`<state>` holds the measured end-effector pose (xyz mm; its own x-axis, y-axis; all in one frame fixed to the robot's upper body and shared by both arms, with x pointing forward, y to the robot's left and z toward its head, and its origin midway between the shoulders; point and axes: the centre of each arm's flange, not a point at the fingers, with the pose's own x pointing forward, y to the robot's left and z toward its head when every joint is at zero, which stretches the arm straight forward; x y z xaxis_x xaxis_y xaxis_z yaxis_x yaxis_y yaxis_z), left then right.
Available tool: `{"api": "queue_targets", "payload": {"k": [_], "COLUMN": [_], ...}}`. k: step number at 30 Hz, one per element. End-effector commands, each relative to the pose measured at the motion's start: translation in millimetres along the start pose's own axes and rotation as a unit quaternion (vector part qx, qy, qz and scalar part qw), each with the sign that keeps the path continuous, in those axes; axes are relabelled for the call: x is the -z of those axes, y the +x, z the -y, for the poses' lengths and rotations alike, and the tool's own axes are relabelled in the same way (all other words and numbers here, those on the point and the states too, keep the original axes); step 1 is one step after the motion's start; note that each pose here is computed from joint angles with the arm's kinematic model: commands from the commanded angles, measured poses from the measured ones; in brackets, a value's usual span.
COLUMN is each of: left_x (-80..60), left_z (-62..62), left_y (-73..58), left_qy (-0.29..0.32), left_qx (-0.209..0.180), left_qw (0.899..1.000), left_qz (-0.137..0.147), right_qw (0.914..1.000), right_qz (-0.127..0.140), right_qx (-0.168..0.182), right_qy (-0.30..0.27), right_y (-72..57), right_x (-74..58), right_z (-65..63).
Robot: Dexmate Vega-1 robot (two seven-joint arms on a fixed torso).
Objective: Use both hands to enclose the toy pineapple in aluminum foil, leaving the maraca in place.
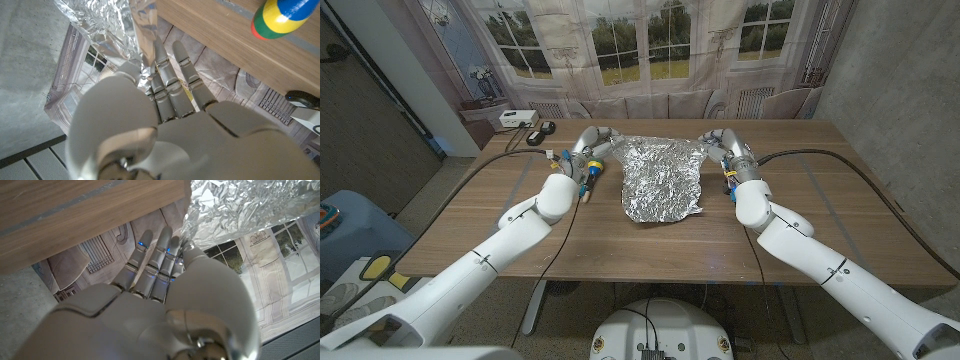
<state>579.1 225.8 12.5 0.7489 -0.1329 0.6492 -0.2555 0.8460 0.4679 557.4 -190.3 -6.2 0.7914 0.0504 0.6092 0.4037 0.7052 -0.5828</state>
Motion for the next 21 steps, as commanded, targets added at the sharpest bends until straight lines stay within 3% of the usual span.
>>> {"api": "queue_targets", "payload": {"k": [1,6,10,13,18,21], "left_x": [19.0,22.9,23.6,23.6,21.8,21.0], "left_z": [9.3,16.3,21.2,23.5,25.5,26.2], "left_y": [5.4,9.9,13.5,15.9,19.8,20.9], "left_qy": [-0.065,-0.076,-0.076,-0.077,-0.077,-0.087], "left_qx": [-0.022,-0.014,-0.008,-0.006,0.001,0.002], "left_qw": [0.997,0.996,0.996,0.996,0.996,0.994], "left_qz": [-0.029,-0.037,-0.042,-0.047,-0.054,-0.061], "right_qw": [0.9997,0.9968,0.9797,0.9672,0.9575,0.9594], "right_qz": [0.002,0.025,0.057,0.082,0.128,0.170], "right_qx": [0.006,0.049,0.146,0.195,0.231,0.210], "right_qy": [0.024,0.058,0.125,0.141,0.117,0.082], "right_y": [-9.5,-19.7,-33.7,-43.0,-60.2,-69.7], "right_x": [9.7,15.5,23.0,24.0,17.7,9.3], "right_z": [3.3,4.5,4.4,6.7,6.0,3.9]}}
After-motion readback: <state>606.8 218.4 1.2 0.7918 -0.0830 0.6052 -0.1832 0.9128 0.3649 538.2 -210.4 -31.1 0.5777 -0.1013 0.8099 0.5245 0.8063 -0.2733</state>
